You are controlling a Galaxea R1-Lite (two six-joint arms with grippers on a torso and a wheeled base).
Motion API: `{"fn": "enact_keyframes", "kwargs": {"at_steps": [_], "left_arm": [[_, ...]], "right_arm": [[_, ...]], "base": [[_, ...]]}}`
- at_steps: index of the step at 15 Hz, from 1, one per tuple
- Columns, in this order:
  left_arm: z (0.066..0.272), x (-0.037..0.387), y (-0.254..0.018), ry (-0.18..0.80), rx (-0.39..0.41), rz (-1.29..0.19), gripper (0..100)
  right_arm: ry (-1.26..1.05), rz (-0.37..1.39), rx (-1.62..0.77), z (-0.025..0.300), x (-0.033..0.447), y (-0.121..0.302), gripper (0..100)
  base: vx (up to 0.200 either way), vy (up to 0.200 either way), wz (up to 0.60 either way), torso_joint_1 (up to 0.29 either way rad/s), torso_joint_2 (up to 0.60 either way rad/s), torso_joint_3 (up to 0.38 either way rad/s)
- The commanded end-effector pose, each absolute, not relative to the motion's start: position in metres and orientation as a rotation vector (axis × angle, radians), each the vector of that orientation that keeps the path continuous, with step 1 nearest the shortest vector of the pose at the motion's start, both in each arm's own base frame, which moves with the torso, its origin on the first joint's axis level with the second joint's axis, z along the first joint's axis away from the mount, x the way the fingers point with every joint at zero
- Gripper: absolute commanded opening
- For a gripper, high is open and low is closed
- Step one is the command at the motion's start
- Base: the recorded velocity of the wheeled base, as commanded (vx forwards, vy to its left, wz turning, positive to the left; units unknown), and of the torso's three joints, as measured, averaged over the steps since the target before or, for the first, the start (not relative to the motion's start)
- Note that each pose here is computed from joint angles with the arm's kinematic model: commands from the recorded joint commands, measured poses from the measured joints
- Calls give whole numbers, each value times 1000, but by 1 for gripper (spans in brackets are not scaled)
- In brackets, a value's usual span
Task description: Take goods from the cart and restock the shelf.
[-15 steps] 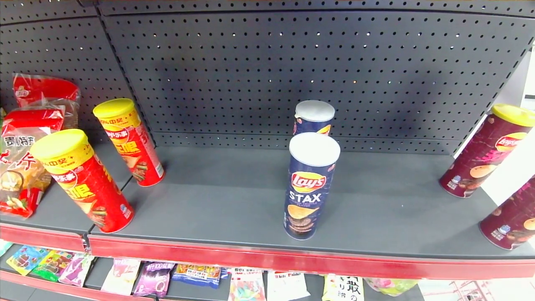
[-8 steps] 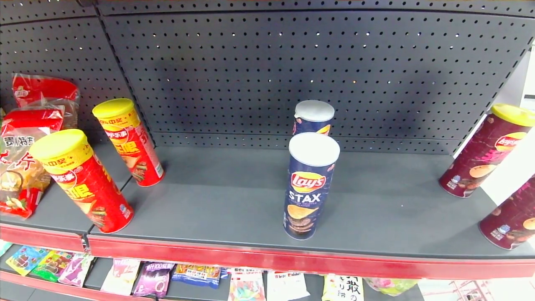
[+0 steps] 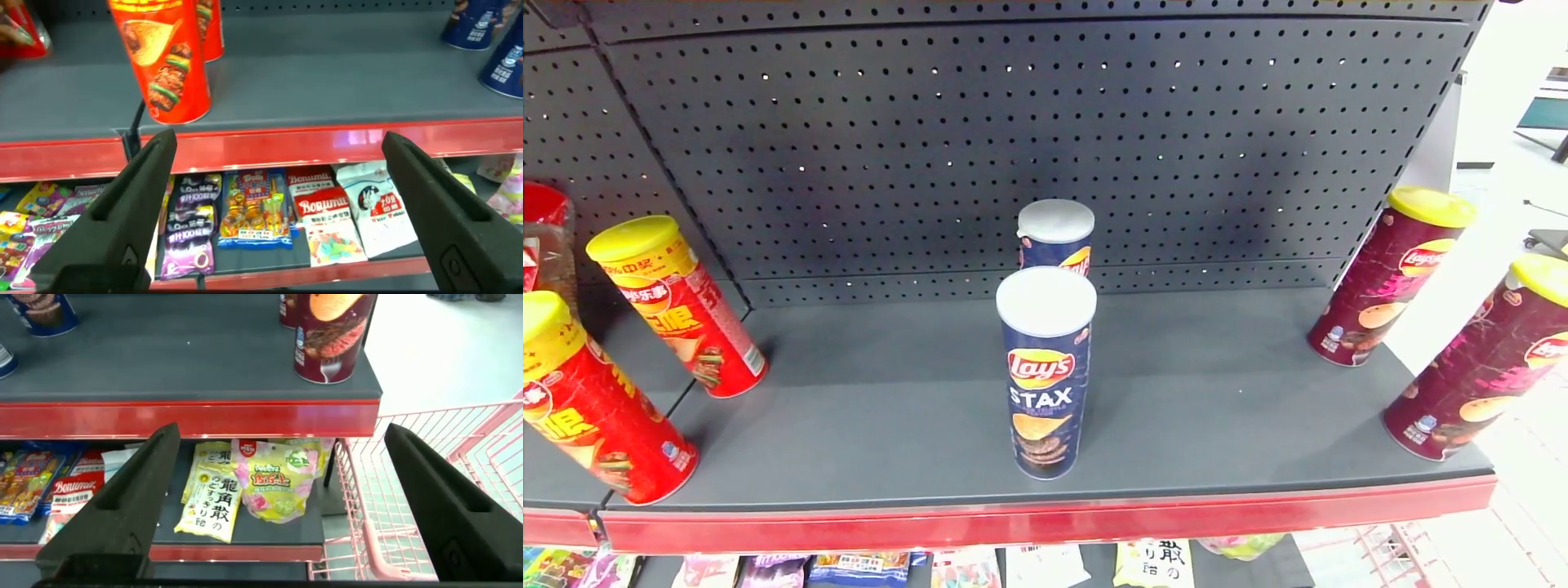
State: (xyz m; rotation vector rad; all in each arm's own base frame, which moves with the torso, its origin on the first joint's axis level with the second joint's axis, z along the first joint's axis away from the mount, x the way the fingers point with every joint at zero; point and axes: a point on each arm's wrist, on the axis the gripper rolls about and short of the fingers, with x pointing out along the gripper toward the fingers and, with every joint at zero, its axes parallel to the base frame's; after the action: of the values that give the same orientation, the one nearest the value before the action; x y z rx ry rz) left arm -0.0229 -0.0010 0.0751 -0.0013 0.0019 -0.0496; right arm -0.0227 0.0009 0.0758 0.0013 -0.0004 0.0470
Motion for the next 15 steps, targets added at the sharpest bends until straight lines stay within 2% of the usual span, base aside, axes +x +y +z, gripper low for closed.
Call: {"fn": "enact_keyframes", "kwargs": {"at_steps": [1, 15], "left_arm": [[76, -23, -1, 2, -2, -51, 100], [78, -23, -1, -6, -11, -72, 100]], "right_arm": [[0, 48, 2, 76, -23, 1, 100], [-1, 46, 6, 76, -23, 1, 100]], "base": [[0, 0, 0, 0, 0, 0], [0, 0, 0, 0, 0, 0]]}}
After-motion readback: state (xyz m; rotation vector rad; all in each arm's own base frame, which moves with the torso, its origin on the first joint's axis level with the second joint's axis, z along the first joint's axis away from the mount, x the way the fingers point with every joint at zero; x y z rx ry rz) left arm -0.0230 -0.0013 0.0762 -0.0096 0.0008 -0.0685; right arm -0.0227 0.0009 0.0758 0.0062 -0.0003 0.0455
